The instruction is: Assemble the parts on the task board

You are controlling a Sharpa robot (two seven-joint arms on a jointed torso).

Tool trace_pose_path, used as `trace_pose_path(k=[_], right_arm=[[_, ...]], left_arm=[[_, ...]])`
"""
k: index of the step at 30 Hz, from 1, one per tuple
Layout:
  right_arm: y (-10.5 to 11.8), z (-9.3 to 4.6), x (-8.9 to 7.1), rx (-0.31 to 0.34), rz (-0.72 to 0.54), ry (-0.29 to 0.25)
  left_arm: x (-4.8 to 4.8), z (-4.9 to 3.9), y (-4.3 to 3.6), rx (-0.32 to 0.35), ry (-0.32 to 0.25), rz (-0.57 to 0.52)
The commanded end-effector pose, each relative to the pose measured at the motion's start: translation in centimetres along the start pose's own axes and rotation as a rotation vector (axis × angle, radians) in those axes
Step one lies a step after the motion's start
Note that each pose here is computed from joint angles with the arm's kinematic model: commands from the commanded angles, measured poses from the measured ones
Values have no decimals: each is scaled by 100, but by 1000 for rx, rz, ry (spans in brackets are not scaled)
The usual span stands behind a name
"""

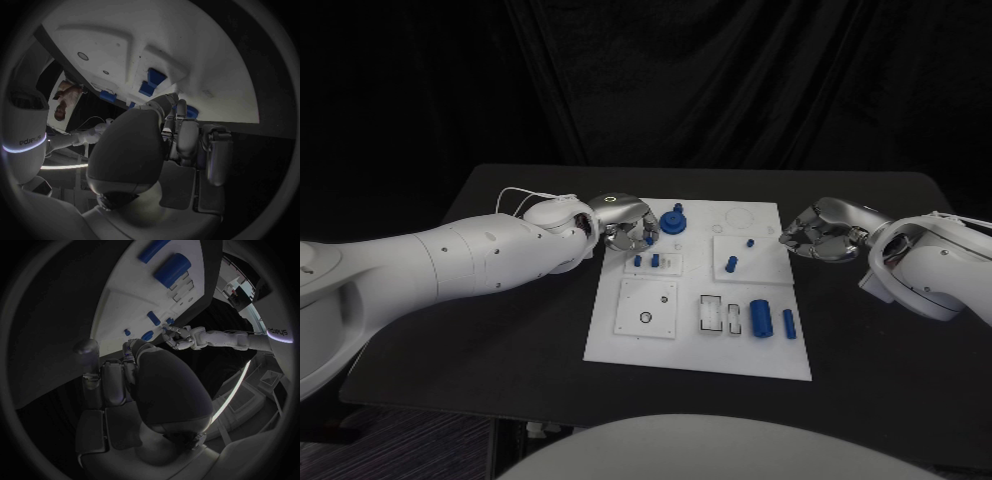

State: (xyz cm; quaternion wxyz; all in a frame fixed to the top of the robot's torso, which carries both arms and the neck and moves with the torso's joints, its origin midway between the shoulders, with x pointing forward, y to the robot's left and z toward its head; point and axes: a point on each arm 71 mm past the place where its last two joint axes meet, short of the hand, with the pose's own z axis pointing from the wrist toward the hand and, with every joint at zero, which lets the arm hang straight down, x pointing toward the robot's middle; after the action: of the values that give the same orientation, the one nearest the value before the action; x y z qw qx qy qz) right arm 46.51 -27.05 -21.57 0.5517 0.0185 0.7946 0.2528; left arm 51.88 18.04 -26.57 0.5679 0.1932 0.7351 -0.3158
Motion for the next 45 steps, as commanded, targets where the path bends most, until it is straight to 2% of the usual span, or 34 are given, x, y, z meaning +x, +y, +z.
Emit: trace_pose_path(k=[1,13,27,45], right_arm=[[-12,-1,5,11,0,-1],[-5,6,12,9,0,2],[-6,8,18,12,-1,6],[-12,8,33,14,0,10]], left_arm=[[16,14,-26,10,-7,2],[21,53,-43,12,-4,2],[42,86,-48,4,25,-3],[57,50,0,-15,40,-7]])
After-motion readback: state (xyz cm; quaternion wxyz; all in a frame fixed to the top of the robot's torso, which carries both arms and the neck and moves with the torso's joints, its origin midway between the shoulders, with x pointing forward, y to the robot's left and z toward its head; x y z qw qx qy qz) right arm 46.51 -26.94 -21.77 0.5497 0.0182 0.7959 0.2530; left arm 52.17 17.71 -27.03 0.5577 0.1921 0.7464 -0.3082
